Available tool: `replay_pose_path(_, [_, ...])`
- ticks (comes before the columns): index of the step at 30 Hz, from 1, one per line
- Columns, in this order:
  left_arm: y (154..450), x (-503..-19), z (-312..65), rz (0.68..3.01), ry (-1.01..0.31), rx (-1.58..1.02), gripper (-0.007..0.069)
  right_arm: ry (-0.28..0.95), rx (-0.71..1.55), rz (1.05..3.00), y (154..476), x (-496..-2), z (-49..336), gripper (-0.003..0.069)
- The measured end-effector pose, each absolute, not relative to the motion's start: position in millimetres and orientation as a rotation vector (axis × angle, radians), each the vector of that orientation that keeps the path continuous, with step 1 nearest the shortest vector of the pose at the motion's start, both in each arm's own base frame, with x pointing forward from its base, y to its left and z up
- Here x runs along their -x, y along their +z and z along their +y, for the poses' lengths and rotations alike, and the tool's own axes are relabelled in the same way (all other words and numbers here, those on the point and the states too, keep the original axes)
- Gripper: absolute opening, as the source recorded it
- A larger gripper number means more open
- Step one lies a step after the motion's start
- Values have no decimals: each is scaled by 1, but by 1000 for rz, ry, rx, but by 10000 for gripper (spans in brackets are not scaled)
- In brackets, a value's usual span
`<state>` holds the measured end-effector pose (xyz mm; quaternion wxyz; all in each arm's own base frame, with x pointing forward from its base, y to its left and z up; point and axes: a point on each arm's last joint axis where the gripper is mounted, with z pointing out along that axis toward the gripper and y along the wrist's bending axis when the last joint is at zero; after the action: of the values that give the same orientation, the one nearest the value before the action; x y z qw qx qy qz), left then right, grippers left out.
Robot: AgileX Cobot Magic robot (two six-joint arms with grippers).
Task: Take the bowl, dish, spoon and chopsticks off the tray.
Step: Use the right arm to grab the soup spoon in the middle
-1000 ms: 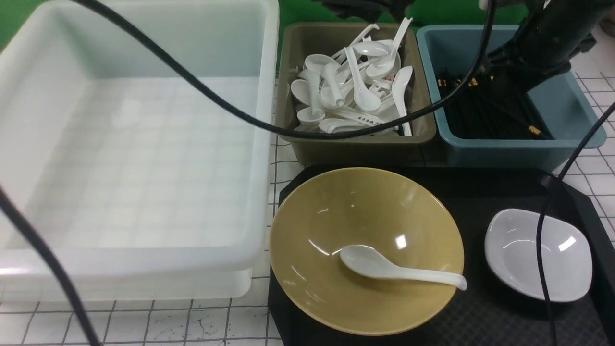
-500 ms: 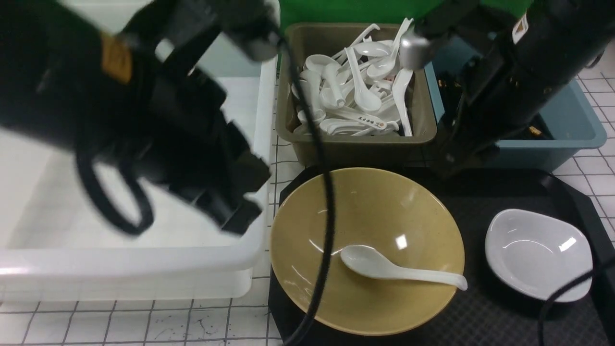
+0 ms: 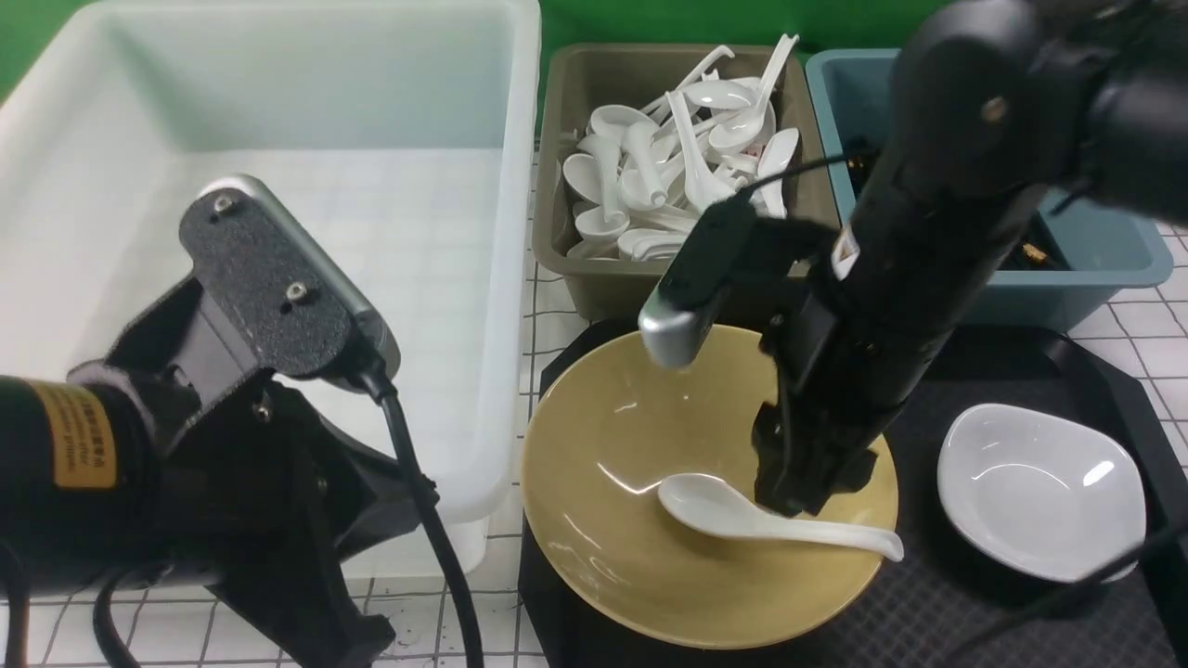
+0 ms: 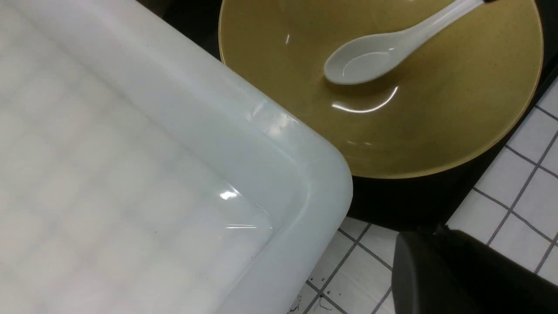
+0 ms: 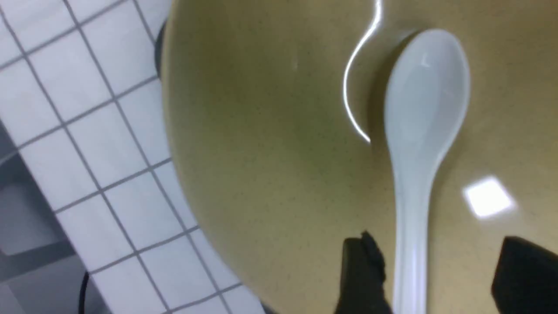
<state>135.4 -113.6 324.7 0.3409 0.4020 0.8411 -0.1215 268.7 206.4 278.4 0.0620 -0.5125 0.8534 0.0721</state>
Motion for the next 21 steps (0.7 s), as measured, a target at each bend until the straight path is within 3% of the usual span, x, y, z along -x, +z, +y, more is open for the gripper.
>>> replay_pose_path(8, [325,-137,-114,2169,-321,-1028,-15,173,1642,2701,219,-286,221,576])
replay_pose_path(14, [326,-137,-114,2162,-322,-1024,-15,77,1732,2705,200,-286,228,557])
replay_pose_path(17, [326,-138,-115,2153,-324,-1015,-15,72,1734,2701,200,-285,230,470])
replay_pose_path(21, [323,-144,-119,2158,-356,-941,-15,71,1729,2703,200,-285,230,242])
